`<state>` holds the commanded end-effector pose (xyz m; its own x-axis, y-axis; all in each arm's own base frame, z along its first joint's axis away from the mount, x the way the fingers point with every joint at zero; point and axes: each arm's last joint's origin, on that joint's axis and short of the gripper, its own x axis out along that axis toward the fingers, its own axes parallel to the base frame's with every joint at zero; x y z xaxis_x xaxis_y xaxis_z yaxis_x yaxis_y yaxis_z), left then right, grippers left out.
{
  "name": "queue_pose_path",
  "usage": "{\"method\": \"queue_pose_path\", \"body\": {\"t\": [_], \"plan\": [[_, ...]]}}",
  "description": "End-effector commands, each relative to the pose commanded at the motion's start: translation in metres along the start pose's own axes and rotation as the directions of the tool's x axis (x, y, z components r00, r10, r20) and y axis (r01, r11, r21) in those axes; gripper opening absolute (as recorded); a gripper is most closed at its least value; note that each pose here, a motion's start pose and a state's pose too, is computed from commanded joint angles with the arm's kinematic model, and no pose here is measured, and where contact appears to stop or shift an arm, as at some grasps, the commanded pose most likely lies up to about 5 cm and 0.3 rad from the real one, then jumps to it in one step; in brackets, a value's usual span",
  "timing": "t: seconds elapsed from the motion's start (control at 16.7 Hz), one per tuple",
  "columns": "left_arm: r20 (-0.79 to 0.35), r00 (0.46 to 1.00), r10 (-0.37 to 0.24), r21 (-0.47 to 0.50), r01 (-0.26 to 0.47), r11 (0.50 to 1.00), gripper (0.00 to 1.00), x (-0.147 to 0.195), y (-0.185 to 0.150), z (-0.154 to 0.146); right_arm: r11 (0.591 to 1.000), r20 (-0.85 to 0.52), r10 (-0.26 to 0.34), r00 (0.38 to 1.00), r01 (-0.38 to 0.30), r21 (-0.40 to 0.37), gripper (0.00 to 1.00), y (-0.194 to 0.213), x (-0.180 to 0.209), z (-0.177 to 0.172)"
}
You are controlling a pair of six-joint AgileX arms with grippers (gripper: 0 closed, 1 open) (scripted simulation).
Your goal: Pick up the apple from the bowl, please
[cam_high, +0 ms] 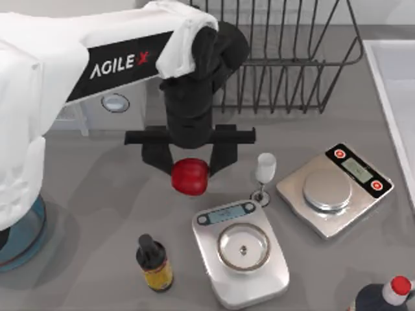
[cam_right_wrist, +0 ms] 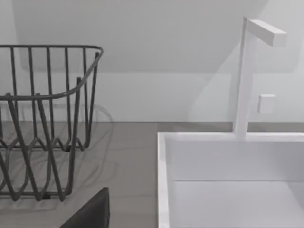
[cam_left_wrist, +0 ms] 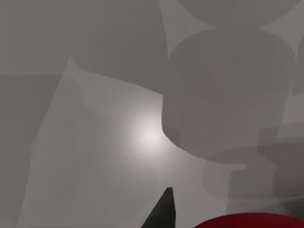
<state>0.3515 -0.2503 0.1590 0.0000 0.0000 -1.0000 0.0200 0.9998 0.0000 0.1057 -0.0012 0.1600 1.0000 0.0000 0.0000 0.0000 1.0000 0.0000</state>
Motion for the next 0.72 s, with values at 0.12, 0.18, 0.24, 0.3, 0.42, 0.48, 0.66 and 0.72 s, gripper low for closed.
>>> {"method": "queue_pose_path", "body": {"t": [0.12, 0.18, 0.24, 0.3, 0.42, 0.48, 0.66, 0.72], "plan": [[0.000, 1.000, 0.000, 0.000, 0.000, 1.000, 0.68, 0.0000, 0.0000, 0.0000, 1.000, 0.000, 0.000, 1.000, 0.000, 0.000, 1.00, 0.0000, 0.0000, 0.0000], [0.000, 1.000, 0.000, 0.000, 0.000, 1.000, 0.75, 0.0000, 0.0000, 0.0000, 1.000, 0.000, 0.000, 1.000, 0.000, 0.000, 1.00, 0.0000, 0.0000, 0.0000], [0.000, 1.000, 0.000, 0.000, 0.000, 1.000, 0.83, 0.0000, 0.0000, 0.0000, 1.000, 0.000, 0.000, 1.000, 0.000, 0.000, 1.00, 0.0000, 0.0000, 0.0000], [0.000, 1.000, 0.000, 0.000, 0.000, 1.000, 0.90, 0.0000, 0.0000, 0.0000, 1.000, 0.000, 0.000, 1.000, 0.000, 0.000, 1.00, 0.0000, 0.0000, 0.0000], [0.000, 1.000, 0.000, 0.000, 0.000, 1.000, 1.00, 0.0000, 0.0000, 0.0000, 1.000, 0.000, 0.000, 1.000, 0.000, 0.000, 1.00, 0.0000, 0.0000, 0.0000], [0.000, 1.000, 0.000, 0.000, 0.000, 1.000, 1.00, 0.0000, 0.0000, 0.0000, 1.000, 0.000, 0.000, 1.000, 0.000, 0.000, 1.00, 0.0000, 0.0000, 0.0000], [0.000, 1.000, 0.000, 0.000, 0.000, 1.000, 1.00, 0.0000, 0.0000, 0.0000, 1.000, 0.000, 0.000, 1.000, 0.000, 0.000, 1.00, 0.0000, 0.0000, 0.0000], [0.000, 1.000, 0.000, 0.000, 0.000, 1.000, 1.00, 0.0000, 0.0000, 0.0000, 1.000, 0.000, 0.000, 1.000, 0.000, 0.000, 1.00, 0.0000, 0.0000, 0.0000]]}}
